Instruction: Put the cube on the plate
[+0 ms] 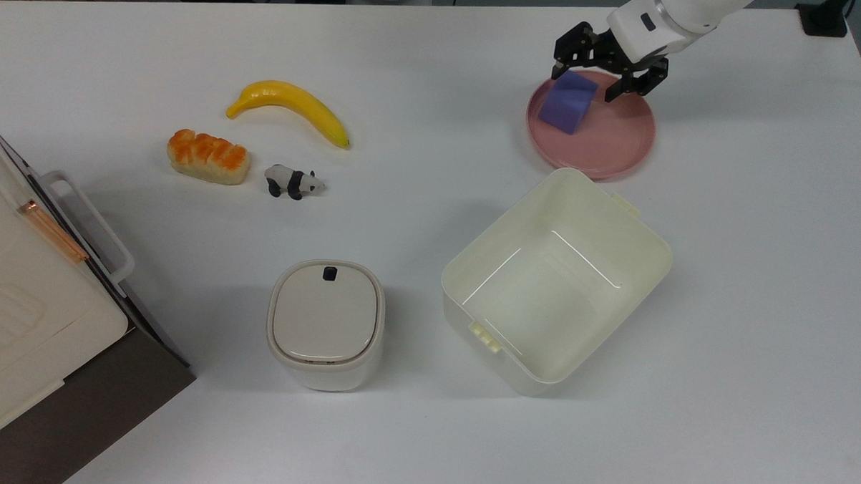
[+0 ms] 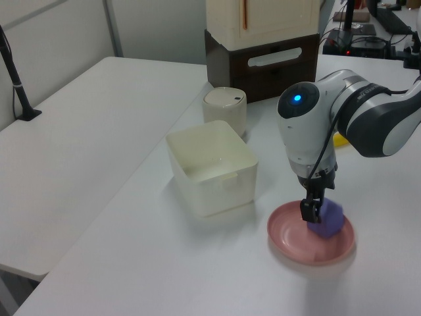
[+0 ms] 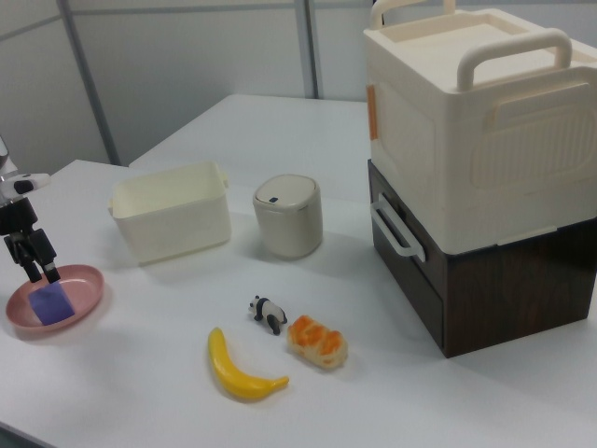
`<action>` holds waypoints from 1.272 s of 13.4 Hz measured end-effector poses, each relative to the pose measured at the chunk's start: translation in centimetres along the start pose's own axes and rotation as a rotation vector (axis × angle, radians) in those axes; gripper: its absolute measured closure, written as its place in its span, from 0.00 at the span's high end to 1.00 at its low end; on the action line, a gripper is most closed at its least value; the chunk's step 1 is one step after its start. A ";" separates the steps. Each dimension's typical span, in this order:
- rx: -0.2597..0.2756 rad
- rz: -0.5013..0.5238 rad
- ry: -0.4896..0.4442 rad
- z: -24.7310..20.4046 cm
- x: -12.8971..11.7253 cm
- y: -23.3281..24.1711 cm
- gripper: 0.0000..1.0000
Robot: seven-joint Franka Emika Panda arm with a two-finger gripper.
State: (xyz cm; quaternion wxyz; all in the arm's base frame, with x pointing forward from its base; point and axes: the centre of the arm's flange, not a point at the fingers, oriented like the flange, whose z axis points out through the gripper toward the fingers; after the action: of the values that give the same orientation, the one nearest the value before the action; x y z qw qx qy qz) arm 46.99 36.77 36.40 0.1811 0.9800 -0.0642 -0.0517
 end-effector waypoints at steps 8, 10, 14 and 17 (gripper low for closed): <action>0.032 0.064 0.023 -1.8 3.1 3.2 1.00; 0.061 0.083 0.046 -3.6 5.8 7.2 1.00; 0.084 0.033 0.041 -7.4 10.0 17.8 1.00; 0.095 0.002 0.063 -9.4 12.7 27.0 1.00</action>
State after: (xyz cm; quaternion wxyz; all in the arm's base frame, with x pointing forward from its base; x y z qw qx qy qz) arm 57.77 13.22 53.90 0.1364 0.9886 -0.0615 -0.0174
